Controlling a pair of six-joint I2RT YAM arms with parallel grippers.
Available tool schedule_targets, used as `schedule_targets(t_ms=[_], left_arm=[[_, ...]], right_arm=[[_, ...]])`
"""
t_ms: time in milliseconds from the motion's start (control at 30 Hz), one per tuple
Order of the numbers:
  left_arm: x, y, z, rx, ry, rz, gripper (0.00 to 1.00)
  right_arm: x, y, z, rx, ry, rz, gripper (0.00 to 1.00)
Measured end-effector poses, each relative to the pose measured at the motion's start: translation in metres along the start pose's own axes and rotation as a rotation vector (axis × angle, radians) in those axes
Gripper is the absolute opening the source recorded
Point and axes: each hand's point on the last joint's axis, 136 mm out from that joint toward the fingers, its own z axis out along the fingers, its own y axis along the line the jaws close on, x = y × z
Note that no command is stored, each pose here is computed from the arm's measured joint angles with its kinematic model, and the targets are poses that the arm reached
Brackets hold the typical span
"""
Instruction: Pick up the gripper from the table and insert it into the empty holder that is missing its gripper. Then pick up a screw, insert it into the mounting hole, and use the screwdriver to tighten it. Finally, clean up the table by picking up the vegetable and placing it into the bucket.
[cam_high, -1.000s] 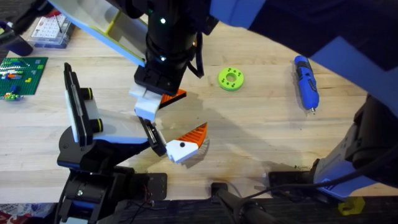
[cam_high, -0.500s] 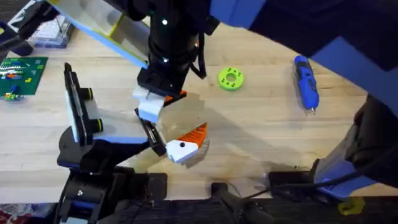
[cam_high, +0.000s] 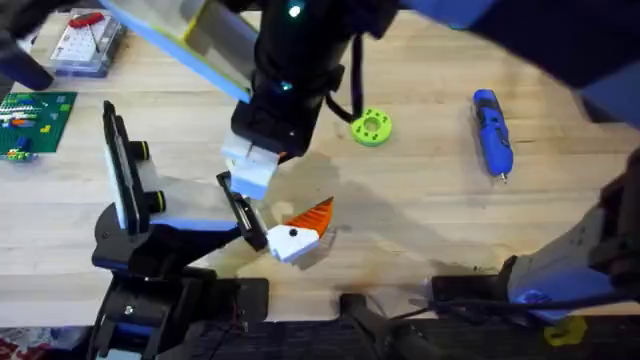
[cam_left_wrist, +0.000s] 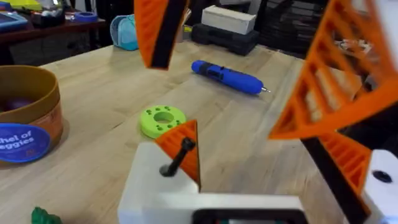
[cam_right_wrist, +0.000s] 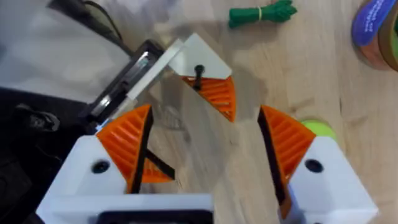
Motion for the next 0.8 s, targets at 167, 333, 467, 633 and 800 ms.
schedule_targets(t_ms=[167, 333, 467, 633, 800], left_arm=[[0.000, 0.000, 0.000, 0.000, 0.000, 0.000, 0.986], [0.000, 0.000, 0.000, 0.000, 0.000, 0.000, 0.986], [0.000, 0.000, 0.000, 0.000, 0.000, 0.000, 0.986], [0.000, 0.000, 0.000, 0.000, 0.000, 0.000, 0.986], [0.000, 0.000, 0.000, 0.000, 0.000, 0.000, 0.986]], right_arm=[[-0.003, 0.009, -0.007, -0.049, -0.036, -0.023, 0.954], [-0.002, 0.013, 0.000, -0.074, -0.030, -0.028, 0.927], [-0.004, 0.013, 0.008, -0.079, -0.033, -0.031, 0.912], [-0.006, 0.012, 0.016, -0.078, -0.039, -0.032, 0.862], [-0.004, 0.012, 0.020, -0.081, -0.027, -0.031, 0.789]])
